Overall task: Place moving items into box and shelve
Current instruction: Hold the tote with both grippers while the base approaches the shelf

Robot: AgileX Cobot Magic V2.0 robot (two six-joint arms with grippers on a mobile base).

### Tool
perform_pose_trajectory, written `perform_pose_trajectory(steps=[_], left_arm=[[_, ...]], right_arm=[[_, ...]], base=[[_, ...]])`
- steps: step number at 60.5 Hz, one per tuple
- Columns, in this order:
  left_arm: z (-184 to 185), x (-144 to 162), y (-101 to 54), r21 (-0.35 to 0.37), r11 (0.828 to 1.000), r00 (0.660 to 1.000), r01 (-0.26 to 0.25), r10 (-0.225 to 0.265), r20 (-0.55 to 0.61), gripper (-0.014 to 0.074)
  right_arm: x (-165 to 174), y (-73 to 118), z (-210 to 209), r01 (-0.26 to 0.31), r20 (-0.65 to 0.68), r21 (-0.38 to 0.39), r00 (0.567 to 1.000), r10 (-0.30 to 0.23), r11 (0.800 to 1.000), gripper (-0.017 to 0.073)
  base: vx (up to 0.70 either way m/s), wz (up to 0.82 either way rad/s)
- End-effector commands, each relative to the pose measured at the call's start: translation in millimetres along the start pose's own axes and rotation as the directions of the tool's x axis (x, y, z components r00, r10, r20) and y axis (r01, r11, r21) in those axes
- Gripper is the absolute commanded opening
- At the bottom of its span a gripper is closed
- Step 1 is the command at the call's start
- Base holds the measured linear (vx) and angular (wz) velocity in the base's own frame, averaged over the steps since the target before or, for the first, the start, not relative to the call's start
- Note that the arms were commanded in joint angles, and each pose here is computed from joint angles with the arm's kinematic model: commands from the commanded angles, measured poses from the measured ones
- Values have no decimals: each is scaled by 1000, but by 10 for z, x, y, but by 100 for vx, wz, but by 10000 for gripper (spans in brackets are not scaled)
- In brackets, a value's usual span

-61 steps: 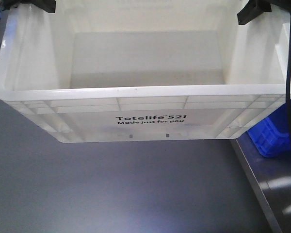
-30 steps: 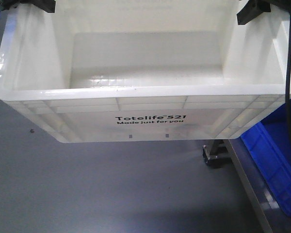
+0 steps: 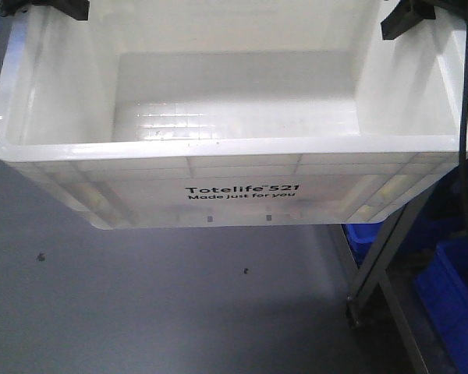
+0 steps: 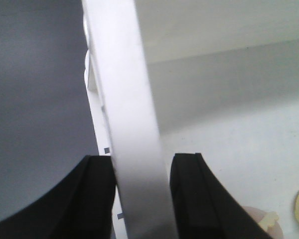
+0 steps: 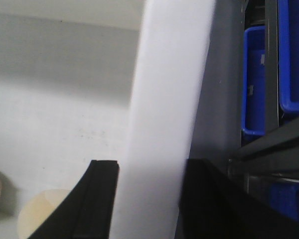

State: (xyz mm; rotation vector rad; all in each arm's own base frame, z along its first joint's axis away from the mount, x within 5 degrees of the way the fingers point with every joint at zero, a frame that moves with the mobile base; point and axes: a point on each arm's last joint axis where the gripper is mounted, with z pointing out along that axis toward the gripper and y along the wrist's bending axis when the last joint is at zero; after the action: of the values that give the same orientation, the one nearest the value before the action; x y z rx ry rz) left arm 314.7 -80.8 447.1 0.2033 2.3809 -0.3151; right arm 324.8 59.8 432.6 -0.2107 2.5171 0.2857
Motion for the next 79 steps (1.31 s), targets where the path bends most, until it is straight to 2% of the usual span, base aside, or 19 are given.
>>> perform_pose_trajectory(steps=[1,38,79], left_arm=[[-379,-135,-144,87,996,979,-13,-4,203,-7],[-379,-135,-144,87,996,979,-14,-4,203,-7],[-379,-135,-144,87,996,979,-14,-4,203,-7]], right_arm=[[-23,46,-309,-6,93,-5,996,7,1000,-5],[-23,46,-309,-6,93,-5,996,7,1000,-5],[-23,46,-309,-6,93,-5,996,7,1000,-5]], base=[[53,4],[50,7],[44,26]])
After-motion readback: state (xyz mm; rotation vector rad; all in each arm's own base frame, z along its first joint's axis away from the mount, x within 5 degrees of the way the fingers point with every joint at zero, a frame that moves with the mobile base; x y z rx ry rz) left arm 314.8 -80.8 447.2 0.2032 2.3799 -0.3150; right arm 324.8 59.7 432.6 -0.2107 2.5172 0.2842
